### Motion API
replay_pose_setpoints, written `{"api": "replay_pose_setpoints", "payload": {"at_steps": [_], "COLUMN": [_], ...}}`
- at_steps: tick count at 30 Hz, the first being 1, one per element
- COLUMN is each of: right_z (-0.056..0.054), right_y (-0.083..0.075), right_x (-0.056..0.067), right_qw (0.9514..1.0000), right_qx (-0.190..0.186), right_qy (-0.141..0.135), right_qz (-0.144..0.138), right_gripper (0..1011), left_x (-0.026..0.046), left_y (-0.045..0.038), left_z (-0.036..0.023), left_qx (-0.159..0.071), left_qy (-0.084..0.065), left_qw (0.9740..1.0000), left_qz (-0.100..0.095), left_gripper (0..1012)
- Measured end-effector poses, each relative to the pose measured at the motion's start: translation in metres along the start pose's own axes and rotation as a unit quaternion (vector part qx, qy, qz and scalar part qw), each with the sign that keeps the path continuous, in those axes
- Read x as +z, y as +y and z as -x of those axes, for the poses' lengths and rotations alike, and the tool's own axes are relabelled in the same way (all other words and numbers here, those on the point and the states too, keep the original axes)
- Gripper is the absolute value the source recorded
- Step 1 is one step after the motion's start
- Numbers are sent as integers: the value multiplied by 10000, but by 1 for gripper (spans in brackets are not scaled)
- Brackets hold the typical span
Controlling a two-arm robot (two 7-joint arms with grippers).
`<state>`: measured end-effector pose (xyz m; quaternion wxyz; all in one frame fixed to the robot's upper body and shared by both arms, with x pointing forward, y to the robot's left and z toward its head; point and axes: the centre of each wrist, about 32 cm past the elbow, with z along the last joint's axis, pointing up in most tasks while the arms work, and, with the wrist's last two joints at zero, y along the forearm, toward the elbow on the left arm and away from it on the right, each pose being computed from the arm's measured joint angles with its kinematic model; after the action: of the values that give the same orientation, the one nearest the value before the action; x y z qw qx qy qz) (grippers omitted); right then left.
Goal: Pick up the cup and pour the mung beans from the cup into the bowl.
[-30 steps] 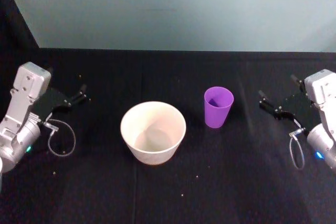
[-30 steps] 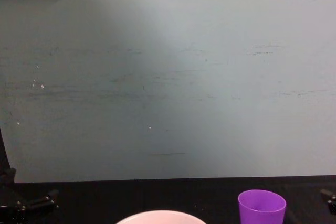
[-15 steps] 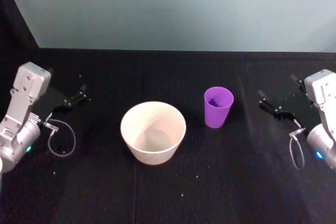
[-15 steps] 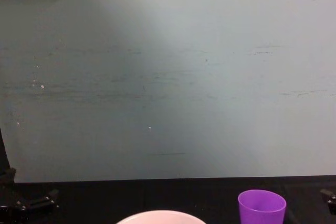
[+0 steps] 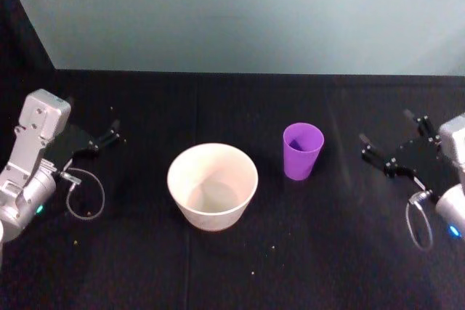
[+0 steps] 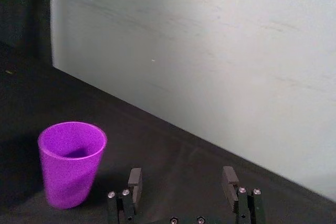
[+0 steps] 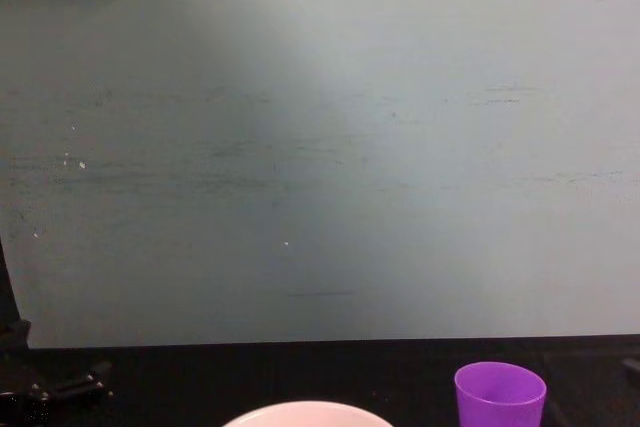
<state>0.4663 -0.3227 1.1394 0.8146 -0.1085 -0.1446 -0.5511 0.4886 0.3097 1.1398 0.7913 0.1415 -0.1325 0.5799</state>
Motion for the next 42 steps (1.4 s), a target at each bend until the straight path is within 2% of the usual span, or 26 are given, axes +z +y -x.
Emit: {"api": "replay_pose_setpoints", "payload": {"at_steps": [6, 10, 14, 23, 28, 42], "right_z": [-16, 1, 62, 210, 272, 363], "right_y": [-139, -161, -101, 135, 267, 602], "right_x": [-142, -255, -339, -393, -392, -300], "right_qw": [9976, 9929, 9877, 9782, 9757, 9751], "right_qx": [466, 885, 1237, 1769, 1855, 1738], "right_qy": [511, 786, 943, 1041, 1116, 1344], "right_qz": [-92, -127, -158, -313, -350, -303], "right_gripper": [1004, 1004, 1004, 1004, 1004, 1004], "left_x": [0, 0, 0, 0, 0, 0], "left_y": [0, 0, 0, 0, 0, 0], "left_z": [0, 0, 0, 0, 0, 0], "left_qx": [0, 0, 0, 0, 0, 0], "left_qy": [0, 0, 0, 0, 0, 0], "left_qw": [10000, 10000, 10000, 10000, 10000, 10000], "left_qz": [0, 0, 0, 0, 0, 0], "left_gripper": [1000, 1000, 1000, 1000, 1000, 1000]}}
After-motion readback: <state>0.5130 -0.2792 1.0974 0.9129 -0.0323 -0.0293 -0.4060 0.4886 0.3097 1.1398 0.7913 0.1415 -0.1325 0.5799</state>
